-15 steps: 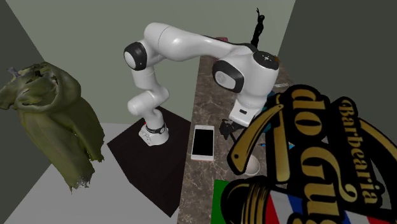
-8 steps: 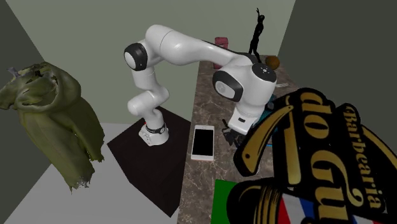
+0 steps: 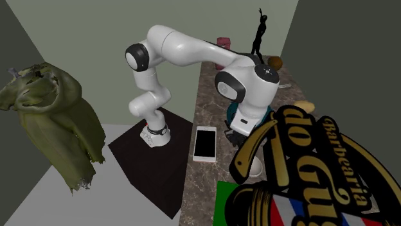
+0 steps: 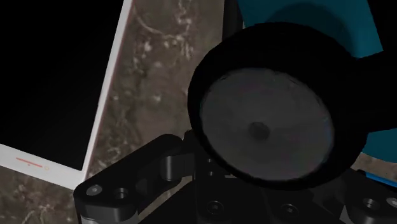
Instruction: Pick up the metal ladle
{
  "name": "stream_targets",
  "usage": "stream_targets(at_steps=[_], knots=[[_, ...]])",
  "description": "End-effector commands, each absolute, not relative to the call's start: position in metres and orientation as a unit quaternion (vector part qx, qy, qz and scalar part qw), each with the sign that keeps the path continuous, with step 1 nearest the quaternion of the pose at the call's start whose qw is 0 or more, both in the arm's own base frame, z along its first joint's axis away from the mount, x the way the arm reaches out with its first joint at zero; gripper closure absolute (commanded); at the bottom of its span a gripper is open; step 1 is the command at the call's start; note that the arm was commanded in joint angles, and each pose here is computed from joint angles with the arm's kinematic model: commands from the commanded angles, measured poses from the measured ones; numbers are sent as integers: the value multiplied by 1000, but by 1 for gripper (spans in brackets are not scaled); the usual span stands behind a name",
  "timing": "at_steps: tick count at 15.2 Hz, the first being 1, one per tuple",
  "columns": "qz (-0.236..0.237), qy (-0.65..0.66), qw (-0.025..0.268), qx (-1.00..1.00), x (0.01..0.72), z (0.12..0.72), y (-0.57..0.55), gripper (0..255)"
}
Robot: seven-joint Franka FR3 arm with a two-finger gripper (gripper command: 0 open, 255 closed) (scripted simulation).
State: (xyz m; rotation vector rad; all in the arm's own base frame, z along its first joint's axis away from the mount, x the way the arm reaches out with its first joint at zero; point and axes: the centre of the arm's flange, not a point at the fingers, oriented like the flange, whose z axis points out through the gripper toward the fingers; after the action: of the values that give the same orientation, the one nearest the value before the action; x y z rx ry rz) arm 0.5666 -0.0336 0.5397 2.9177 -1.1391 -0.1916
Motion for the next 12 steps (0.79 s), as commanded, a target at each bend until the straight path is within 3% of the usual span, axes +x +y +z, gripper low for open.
stream_targets(at_steps=[1, 12], knots=[[-61, -364, 1, 930, 568, 544, -35, 255], [-61, -364, 1, 930, 568, 602, -35, 255]])
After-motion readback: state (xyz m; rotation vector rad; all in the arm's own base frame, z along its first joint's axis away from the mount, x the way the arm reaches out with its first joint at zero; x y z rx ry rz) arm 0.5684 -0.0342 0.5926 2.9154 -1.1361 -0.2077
